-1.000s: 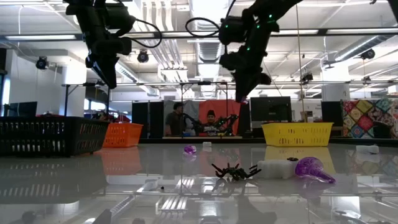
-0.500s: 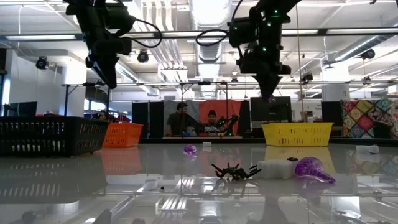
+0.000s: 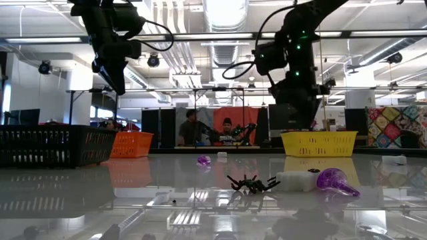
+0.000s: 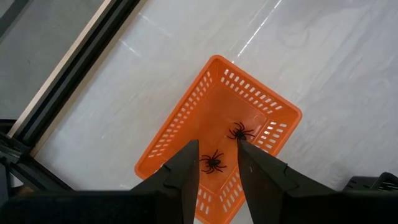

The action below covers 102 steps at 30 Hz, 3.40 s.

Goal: Sort Halloween decoration
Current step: Put the violet witch hat into the yellow bin, then put the white skeleton toy into the black bin

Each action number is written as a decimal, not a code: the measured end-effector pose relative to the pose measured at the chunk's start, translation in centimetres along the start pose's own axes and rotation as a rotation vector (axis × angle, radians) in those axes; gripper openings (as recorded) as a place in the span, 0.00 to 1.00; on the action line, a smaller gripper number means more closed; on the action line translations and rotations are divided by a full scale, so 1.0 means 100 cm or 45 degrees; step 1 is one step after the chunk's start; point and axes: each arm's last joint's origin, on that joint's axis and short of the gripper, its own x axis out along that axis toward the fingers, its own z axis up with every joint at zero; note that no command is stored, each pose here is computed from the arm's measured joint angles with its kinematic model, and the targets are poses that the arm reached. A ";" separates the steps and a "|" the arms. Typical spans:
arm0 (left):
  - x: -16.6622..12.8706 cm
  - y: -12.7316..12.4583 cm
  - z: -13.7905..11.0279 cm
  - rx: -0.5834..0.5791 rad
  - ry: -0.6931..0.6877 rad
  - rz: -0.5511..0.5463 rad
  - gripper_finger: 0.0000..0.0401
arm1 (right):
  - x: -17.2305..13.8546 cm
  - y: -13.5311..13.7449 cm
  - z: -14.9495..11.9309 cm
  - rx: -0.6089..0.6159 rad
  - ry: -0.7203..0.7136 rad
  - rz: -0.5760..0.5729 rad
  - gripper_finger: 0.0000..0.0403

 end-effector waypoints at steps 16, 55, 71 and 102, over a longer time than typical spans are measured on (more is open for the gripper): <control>0.000 0.000 0.000 0.000 0.002 0.000 0.23 | 0.002 -0.001 -0.002 0.017 0.005 -0.052 0.12; 0.003 -0.026 -0.003 -0.011 0.086 -0.247 0.23 | -0.086 0.050 -0.088 0.094 -0.007 0.185 0.22; -0.008 -0.095 -0.022 0.108 0.199 -0.388 0.23 | -0.073 0.079 -0.127 0.155 -0.009 0.083 0.33; -0.016 -0.125 -0.034 0.131 0.210 -0.445 0.23 | -0.013 0.101 -0.159 0.595 0.070 0.167 0.34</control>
